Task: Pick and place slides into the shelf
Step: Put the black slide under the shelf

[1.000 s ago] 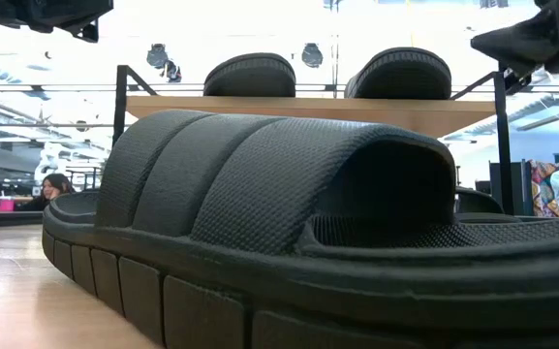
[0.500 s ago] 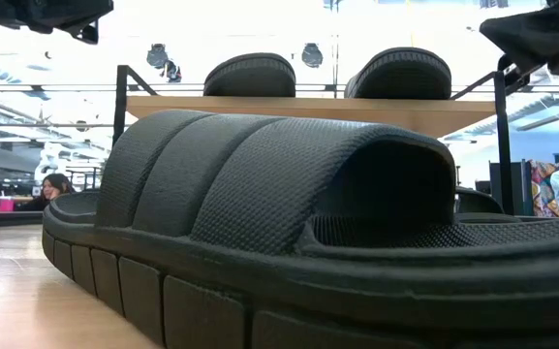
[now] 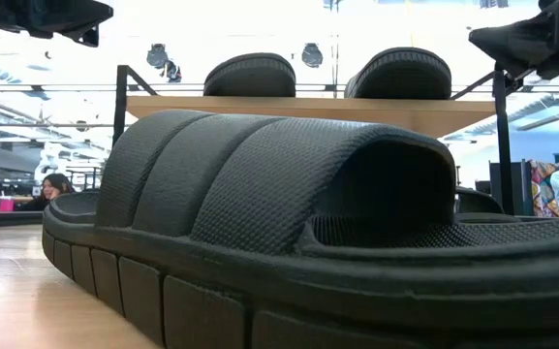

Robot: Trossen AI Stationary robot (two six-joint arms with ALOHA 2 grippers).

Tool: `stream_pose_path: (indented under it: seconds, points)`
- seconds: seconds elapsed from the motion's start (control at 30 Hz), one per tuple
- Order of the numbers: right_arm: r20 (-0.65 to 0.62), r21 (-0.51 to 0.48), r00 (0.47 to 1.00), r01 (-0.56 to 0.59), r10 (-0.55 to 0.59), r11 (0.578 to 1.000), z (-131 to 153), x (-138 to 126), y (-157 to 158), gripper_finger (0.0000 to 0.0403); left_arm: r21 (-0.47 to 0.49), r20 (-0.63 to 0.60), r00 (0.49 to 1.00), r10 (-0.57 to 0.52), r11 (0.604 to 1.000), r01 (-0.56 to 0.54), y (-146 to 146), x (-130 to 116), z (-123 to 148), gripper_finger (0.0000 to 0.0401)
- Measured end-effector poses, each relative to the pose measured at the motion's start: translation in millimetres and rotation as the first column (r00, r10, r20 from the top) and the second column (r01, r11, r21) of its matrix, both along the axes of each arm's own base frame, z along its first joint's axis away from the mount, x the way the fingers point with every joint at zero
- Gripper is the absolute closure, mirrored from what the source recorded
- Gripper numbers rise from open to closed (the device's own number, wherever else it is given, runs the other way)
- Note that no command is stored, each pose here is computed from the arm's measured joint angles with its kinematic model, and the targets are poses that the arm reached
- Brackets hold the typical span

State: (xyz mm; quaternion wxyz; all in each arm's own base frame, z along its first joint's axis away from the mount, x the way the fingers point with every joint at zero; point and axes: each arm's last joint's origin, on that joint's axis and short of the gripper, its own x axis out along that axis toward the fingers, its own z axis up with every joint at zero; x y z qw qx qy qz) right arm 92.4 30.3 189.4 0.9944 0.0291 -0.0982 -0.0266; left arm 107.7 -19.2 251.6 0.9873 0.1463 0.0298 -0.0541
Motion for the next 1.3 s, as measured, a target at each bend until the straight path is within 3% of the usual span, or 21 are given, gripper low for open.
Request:
stream_pose_path:
  seconds: [0.13, 0.37, 0.5, 0.63, 0.8, 0.87, 0.97, 1.3]
  points:
    - [0.002, -0.004, 1.0, 0.016, -0.016, 1.0, -0.2, 2.0, -4.9, 0.0403, -0.004, -0.006, 1.0, 0.011, 1.0, -0.011, 0.1, 1.0, -3.9, 0.038]
    - [-0.031, -0.033, 0.993, -0.113, 0.112, 0.993, -4.2, 4.1, -3.5, 0.0403, -0.081, -0.009, 0.993, 0.116, 0.99, -0.116, 3.0, 1.1, -3.7, 0.038]
    - [-0.042, 0.009, 0.998, -0.052, 0.052, 0.999, -5.2, 4.4, -5.3, 0.0403, -0.067, -0.012, 0.994, 0.107, 0.992, -0.107, 2.7, 1.1, -4.2, 0.038]
    - [-0.043, -0.022, 0.999, -0.019, 0.018, 1.0, -5.1, 4.4, -6.1, 0.0403, 0.005, -0.024, 0.998, 0.063, 0.998, -0.063, 1.6, 1.2, -6.1, 0.038]
    - [-0.052, -0.021, 0.997, 0.06, -0.061, 0.998, -5.6, 4.3, -8.4, 0.0403, 0.006, -0.064, 0.997, 0.041, 0.999, -0.04, -0.7, 6.1, -9.8, 0.038]
    - [-0.061, -0.004, 0.996, 0.061, -0.062, 0.998, -6.6, 4.4, -8.5, 0.0403, 0.011, -0.094, 0.995, 0.014, 1.0, -0.013, -4.2, 10.2, -12.9, 0.038]
    - [-0.07, 0.002, 0.997, 0.028, -0.028, 1.0, -7.7, 4.7, -7.5, 0.0403, 0.031, -0.162, 0.979, -0.123, 0.991, 0.13, -16.6, 17.4, -20.2, 0.038]
    - [-0.077, -0.02, 0.996, 0.036, -0.038, 0.999, -8.3, 4.7, -7.6, 0.0403, -0.006, -0.185, 0.88, -0.437, 0.896, 0.444, -77.4, 33.8, -32.6, 0.038]
